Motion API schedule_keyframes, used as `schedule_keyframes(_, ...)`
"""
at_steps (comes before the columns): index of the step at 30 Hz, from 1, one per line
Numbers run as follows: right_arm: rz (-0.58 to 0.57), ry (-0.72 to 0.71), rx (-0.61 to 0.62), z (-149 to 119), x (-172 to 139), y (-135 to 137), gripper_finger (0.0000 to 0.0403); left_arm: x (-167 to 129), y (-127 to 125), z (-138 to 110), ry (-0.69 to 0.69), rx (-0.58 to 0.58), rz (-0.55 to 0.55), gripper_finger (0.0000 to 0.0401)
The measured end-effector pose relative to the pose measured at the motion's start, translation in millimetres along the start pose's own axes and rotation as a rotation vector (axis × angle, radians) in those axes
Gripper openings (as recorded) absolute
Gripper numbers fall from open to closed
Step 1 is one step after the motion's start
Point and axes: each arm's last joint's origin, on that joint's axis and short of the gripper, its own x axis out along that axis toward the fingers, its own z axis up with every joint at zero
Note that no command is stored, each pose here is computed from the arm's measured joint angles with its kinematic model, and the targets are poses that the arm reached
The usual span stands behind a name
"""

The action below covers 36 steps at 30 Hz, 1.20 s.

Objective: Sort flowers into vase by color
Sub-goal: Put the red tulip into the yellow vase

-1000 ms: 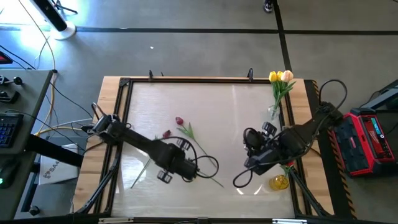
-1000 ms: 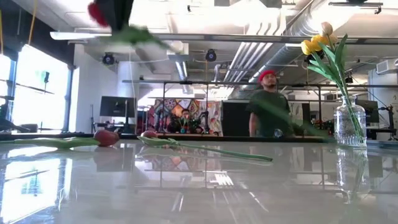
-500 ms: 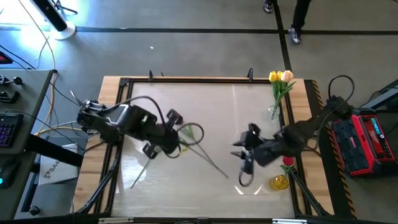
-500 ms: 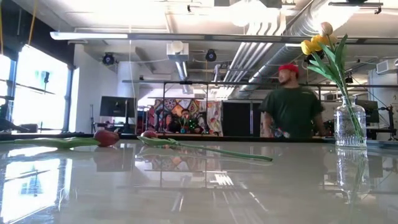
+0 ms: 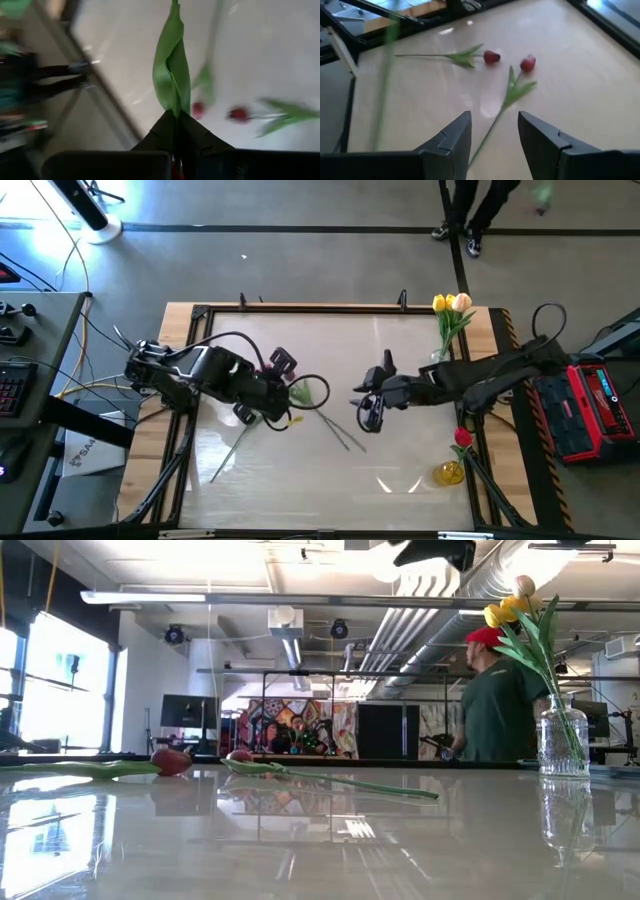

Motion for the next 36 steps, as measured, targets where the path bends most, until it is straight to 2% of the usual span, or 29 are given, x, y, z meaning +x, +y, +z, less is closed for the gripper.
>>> schedule_keyframes(3,-0.01,-0.022,-0.026,3.5,-3.1,-0.1,0.0149,-9.9,6.8,-2.7,0.027,0.04,0.111,0.0)
schedule_keyframes(6,-0.074,-0.049,-0.048,4.2,-2.7,-1.8,0.0149,-19.6,16.5,-8.8,0.019,0.077,0.159,0.0)
schedule_keyframes(9,-0.144,-0.083,-0.055,5.3,-3.0,-3.9,0.0149,-30.1,22.6,-15.7,0.03,0.188,0.225,0.0)
schedule_keyframes(12,-0.202,-0.109,-0.063,6.1,-3.3,-5.4,0.0149,-42.5,25.5,-27.7,0.065,0.35,0.277,0.0)
schedule_keyframes(16,-0.218,-0.132,-0.062,12.7,-7.8,-4.7,0.0149,-53.9,28.2,-39.5,0.154,0.533,0.347,0.0)
schedule_keyframes(20,-0.095,-0.208,-0.018,46.4,-32.1,2.1,0.0149,-61.3,32.5,-41.6,0.181,0.647,0.407,0.0)
schedule_keyframes(24,0.11,-0.285,0.041,86.0,-66.1,3.1,0.0149,-67.6,38.2,-34.7,0.173,0.768,0.486,0.0)
schedule_keyframes(28,0.29,-0.325,0.091,110.7,-89.9,-0.7,0.0149,-80.4,40.1,-28.1,0.126,0.849,0.585,0.0)
schedule_keyframes(33,0.355,-0.34,0.072,121.9,-81.5,-0.1,0.0149,-98.6,36.0,-32.6,0.031,0.831,0.649,0.0)
schedule_keyframes(36,0.463,-0.335,0.044,127.4,-65.2,5.9,0.0152,-99.3,35.7,-30.9,-0.026,0.856,0.649,0.0)
